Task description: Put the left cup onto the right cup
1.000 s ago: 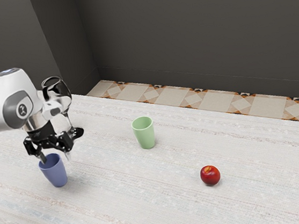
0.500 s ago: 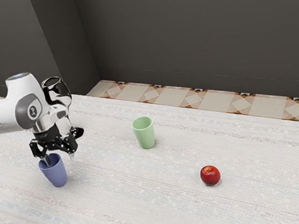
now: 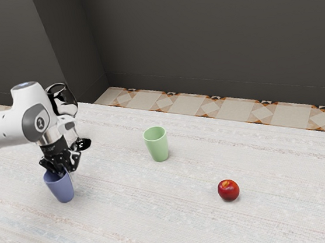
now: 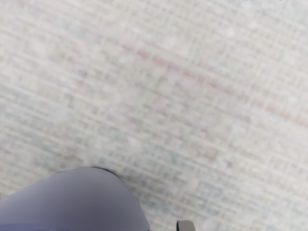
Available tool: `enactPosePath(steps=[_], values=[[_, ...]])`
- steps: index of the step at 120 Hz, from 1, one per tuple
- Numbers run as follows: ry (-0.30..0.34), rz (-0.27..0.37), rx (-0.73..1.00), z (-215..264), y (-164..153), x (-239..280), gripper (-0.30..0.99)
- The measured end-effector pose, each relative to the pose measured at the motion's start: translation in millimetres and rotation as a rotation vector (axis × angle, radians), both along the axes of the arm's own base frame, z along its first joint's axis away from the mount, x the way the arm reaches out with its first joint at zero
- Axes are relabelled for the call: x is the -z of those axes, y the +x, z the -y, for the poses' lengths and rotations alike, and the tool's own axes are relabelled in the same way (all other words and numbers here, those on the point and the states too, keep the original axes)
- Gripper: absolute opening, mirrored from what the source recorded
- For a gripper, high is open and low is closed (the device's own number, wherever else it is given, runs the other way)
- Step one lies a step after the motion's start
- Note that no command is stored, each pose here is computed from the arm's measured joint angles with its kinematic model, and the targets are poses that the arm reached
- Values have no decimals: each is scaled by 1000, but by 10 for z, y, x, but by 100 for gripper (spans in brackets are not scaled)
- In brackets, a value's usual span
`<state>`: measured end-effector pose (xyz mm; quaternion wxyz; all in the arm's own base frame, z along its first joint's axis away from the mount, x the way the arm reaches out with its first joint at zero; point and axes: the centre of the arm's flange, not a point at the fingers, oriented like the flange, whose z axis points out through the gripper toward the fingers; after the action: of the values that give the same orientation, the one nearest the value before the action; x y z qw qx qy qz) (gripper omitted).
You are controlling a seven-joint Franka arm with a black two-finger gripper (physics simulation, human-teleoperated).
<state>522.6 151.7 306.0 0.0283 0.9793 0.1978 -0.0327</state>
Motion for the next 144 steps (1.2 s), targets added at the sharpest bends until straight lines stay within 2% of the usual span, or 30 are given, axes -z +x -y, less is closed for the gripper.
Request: enactPosePath(steps=[18, 45, 56, 70, 83, 106, 144], values=[[-2, -17, -2, -9, -20, 6, -5], [6, -27, 1, -16, 18, -139, -8], [29, -10, 49, 172, 248, -461, -9], [62, 42, 174, 869, 685, -981, -9], [101, 92, 260, 1403, 1237, -1285, -9], [124, 123, 320, 1898, 1936, -1351, -9], [95, 110, 331, 2219, 2396, -1074, -9]])
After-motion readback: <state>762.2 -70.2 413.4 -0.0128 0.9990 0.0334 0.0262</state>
